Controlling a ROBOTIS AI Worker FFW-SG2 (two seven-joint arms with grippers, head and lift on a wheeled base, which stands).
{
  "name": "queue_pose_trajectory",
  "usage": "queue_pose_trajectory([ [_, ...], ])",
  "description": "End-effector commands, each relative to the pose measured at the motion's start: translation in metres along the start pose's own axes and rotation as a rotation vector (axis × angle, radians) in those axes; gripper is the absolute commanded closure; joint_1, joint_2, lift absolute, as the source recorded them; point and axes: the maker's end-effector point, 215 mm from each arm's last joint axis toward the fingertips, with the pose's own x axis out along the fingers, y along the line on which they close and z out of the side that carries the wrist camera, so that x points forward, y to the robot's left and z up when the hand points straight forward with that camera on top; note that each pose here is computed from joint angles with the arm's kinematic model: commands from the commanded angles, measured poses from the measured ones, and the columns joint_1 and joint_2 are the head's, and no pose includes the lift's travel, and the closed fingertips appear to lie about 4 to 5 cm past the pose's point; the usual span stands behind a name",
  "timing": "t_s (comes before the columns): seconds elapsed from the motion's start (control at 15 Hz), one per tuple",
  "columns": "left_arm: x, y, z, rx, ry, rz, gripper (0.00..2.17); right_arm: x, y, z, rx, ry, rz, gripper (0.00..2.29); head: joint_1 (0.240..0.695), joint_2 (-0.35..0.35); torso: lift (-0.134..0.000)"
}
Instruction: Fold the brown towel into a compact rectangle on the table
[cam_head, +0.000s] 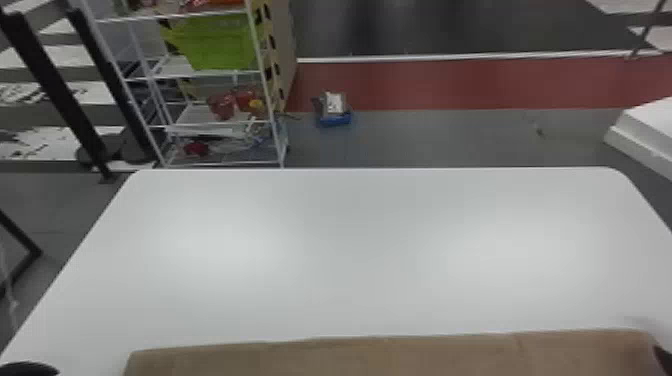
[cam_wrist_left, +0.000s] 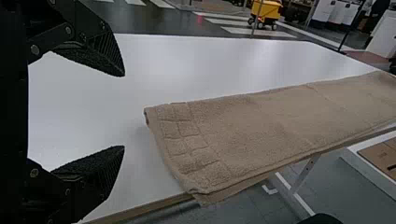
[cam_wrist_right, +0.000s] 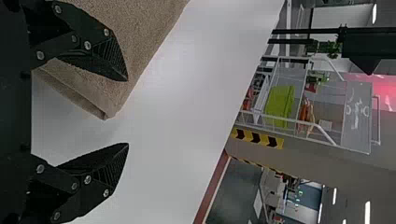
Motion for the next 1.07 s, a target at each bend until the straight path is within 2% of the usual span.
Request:
queue_pose_trajectory([
  [0.0,0.0,-0.002,0.0,0.003,0.0,-0.011,0.4,0.0,-0.001,0.0,0.0,0.0,-0.002,0.46,0.695,0.098,-0.123],
  [0.73,0.0,-0.001,0.0,0.0,-0.001,-0.004,0.4,0.002,0.0,0.001,0.001,-0.003,0.002,0.46,0.695,0.099,-0.123],
  [0.8,-0.001,0.001,0.001,-0.002,0.0,0.012,0.4,0.001,0.0,0.001,0.001,-0.003,0.0,0.46,0.695,0.099,-0.123],
  [0.87,-0.007,0.012,0.001,-0.005,0.001,0.065,0.4,0.002,0.001,0.0,0.002,-0.001,0.002,0.46,0.695,0.099,-0.123],
  [0.93,-0.013,0.021,0.001,-0.036,-0.006,0.12,0.4,0.002,0.002,-0.001,0.002,-0.002,0.001,0.46,0.695,0.099,-0.123],
  [1.0,-0.018,0.029,-0.005,-0.144,-0.021,0.158,0.4,0.003,0.003,-0.001,0.002,0.0,0.003,0.46,0.695,0.1,-0.123],
])
